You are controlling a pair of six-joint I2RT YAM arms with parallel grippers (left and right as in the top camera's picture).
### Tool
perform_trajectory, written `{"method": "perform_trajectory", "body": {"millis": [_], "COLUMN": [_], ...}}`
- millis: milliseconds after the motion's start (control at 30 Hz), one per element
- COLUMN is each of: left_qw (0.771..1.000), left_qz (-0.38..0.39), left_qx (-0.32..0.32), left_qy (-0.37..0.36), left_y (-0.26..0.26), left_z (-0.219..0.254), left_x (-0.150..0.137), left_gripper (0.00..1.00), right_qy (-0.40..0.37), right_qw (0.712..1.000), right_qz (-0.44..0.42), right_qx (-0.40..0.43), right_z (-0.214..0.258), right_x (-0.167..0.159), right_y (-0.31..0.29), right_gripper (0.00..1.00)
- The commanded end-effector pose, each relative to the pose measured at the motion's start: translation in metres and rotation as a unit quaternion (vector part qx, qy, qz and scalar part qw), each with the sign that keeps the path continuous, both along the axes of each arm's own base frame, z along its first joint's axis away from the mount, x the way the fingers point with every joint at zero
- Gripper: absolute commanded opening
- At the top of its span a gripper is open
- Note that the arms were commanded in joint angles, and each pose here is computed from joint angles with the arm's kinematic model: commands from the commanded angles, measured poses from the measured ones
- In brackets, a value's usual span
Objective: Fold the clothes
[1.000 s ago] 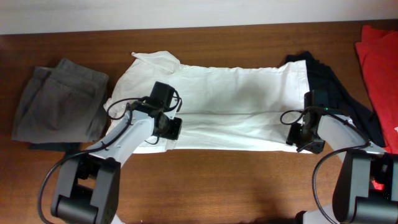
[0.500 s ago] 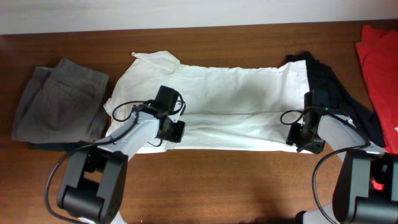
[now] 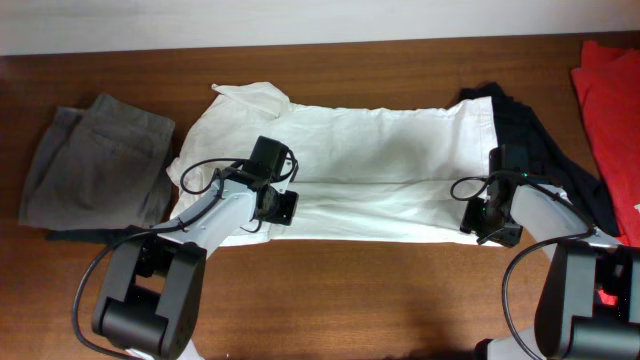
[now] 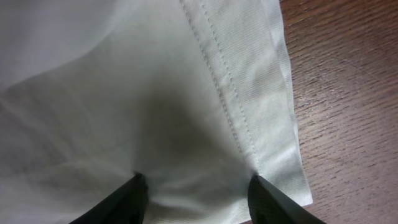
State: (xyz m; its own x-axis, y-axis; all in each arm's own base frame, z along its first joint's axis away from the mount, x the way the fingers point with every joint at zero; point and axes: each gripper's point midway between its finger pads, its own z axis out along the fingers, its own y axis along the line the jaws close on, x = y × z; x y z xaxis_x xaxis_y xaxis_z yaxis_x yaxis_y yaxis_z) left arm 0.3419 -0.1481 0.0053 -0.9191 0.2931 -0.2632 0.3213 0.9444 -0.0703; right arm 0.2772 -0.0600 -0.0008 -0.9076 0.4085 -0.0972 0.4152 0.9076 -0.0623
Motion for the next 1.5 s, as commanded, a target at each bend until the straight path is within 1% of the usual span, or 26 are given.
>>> {"method": "perform_trajectory", "body": {"millis": [0, 133, 200, 267, 367, 400, 500, 600, 633, 667, 833, 933, 1200, 1300, 1333, 1467], "left_qw": [0.999, 0.993, 0.989, 0.987, 0.988, 0.988, 0.99, 0.991, 0.991, 0.991, 0.992, 0.992, 0.992, 0.991, 0.99, 0.986], "left_qz": [0.012, 0.026, 0.033, 0.035, 0.034, 0.034, 0.032, 0.03, 0.03, 0.029, 0.026, 0.026, 0.034, 0.054, 0.065, 0.109], "left_qx": [0.029, 0.061, 0.072, 0.069, 0.071, 0.072, 0.078, 0.086, 0.088, 0.09, 0.101, 0.106, 0.117, 0.122, 0.123, 0.123], "left_qy": [-0.037, -0.102, -0.126, -0.138, -0.134, -0.13, -0.116, -0.099, -0.096, -0.09, -0.066, -0.059, -0.03, -0.014, -0.008, 0.007], "left_y": [0.007, 0.015, 0.018, 0.016, 0.016, 0.017, 0.019, 0.022, 0.022, 0.023, 0.028, 0.031, 0.044, 0.06, 0.067, 0.091], "left_z": [0.014, 0.046, 0.056, 0.059, 0.055, 0.053, 0.047, 0.042, 0.041, 0.04, 0.036, 0.032, 0.014, 0.004, 0.001, -0.008], "left_x": [0.02, 0.056, 0.068, 0.073, 0.073, 0.071, 0.067, 0.059, 0.058, 0.055, 0.044, 0.04, 0.022, 0.015, 0.012, 0.007], "left_gripper": [0.0, 0.0, 0.0, 0.0, 0.0, 0.02, 0.31, 0.38, 0.43, 0.45, 0.46, 0.48, 0.48, 0.48, 0.48, 0.48], "right_qy": [0.009, 0.009, 0.009, 0.009, 0.009, 0.009, 0.009, 0.009, 0.009, 0.009, 0.009, 0.009, 0.015, 0.016, 0.017, 0.022], "right_qw": [1.0, 1.0, 1.0, 1.0, 1.0, 1.0, 1.0, 1.0, 1.0, 1.0, 1.0, 1.0, 1.0, 1.0, 1.0, 1.0], "right_qz": [-0.003, -0.003, -0.003, -0.003, -0.003, -0.003, -0.003, -0.004, -0.003, -0.004, -0.003, -0.003, -0.004, -0.004, -0.004, -0.005], "right_qx": [0.007, 0.007, 0.007, 0.007, 0.007, 0.007, 0.007, 0.007, 0.007, 0.007, 0.007, 0.007, 0.004, 0.004, 0.004, -0.005], "right_z": [-0.007, -0.007, -0.007, -0.007, -0.007, -0.007, -0.007, -0.007, -0.007, -0.007, -0.007, -0.007, -0.007, -0.007, -0.007, -0.007], "right_x": [-0.007, -0.007, -0.007, -0.007, -0.007, -0.007, -0.007, -0.006, -0.007, -0.007, -0.007, -0.007, -0.01, -0.01, -0.01, -0.013], "right_y": [0.002, 0.002, 0.002, 0.002, 0.002, 0.002, 0.002, 0.002, 0.002, 0.002, 0.002, 0.002, 0.001, 0.001, 0.001, -0.002], "right_gripper": [0.57, 0.57, 0.57, 0.57, 0.57, 0.57, 0.57, 0.57, 0.57, 0.57, 0.57, 0.57, 0.57, 0.56, 0.53, 0.49]}}
